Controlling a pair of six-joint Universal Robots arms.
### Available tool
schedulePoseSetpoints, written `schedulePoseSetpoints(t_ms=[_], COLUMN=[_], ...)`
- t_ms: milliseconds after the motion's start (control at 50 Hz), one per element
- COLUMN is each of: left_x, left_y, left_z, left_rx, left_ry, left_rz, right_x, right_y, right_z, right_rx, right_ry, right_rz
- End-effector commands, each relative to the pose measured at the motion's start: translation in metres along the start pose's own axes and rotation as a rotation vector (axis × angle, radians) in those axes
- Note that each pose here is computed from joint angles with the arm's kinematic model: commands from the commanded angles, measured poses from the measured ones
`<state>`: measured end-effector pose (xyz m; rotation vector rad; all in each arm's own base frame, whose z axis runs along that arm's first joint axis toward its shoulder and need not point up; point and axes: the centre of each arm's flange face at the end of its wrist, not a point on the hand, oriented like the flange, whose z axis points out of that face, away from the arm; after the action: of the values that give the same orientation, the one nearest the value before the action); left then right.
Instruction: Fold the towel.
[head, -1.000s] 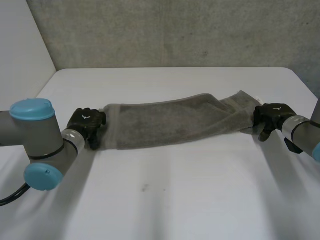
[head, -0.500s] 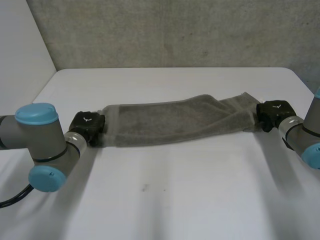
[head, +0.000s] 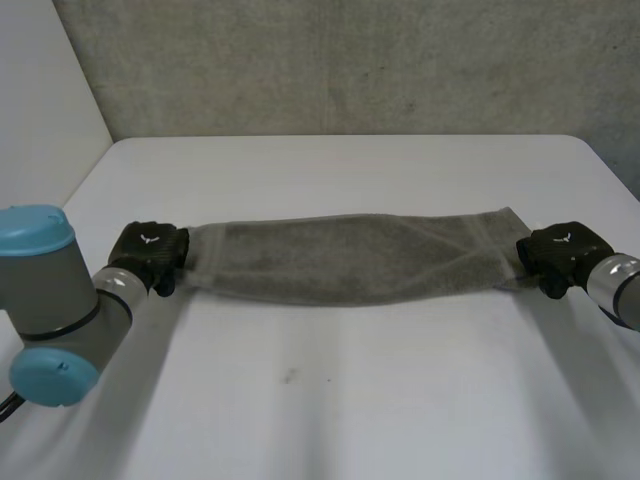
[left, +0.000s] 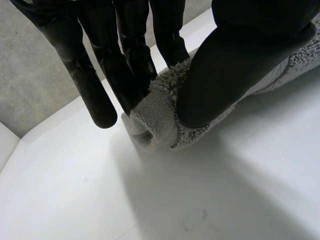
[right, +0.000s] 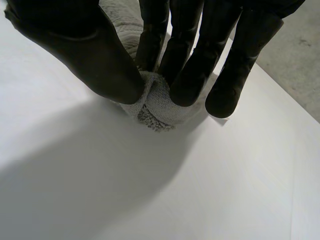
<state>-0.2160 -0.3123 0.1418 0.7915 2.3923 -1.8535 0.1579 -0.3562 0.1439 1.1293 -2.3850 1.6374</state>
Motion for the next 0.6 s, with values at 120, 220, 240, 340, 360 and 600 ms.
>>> schedulePoseSetpoints(t_ms=[120,220,240,340,360,600], left_x=[-0.013,-0.017,-0.017,-0.018,-0.017,-0.016], left_y=[0.010,0.013,0.015,0.015,0.016,0.007], left_z=[-0.007,-0.006,-0.007,-0.007,-0.008,-0.015], left_rx=[-0.035,-0.045,-0.050,-0.050,-0.053,-0.028], left_ry=[-0.032,-0.042,-0.041,-0.043,-0.038,-0.040], left_rz=[0.086,0.082,0.079,0.074,0.076,0.081], right_x=[0.005,0.011,0.013,0.012,0.009,0.002], right_y=[0.012,0.019,0.022,0.022,0.023,0.027], right_z=[-0.017,-0.017,-0.018,-0.019,-0.020,-0.029], right_rx=[-0.045,-0.069,-0.075,-0.077,-0.081,-0.034], right_ry=[0.017,0.029,0.033,0.030,0.023,0.049], right_rz=[-0.090,-0.114,-0.116,-0.111,-0.106,-0.001])
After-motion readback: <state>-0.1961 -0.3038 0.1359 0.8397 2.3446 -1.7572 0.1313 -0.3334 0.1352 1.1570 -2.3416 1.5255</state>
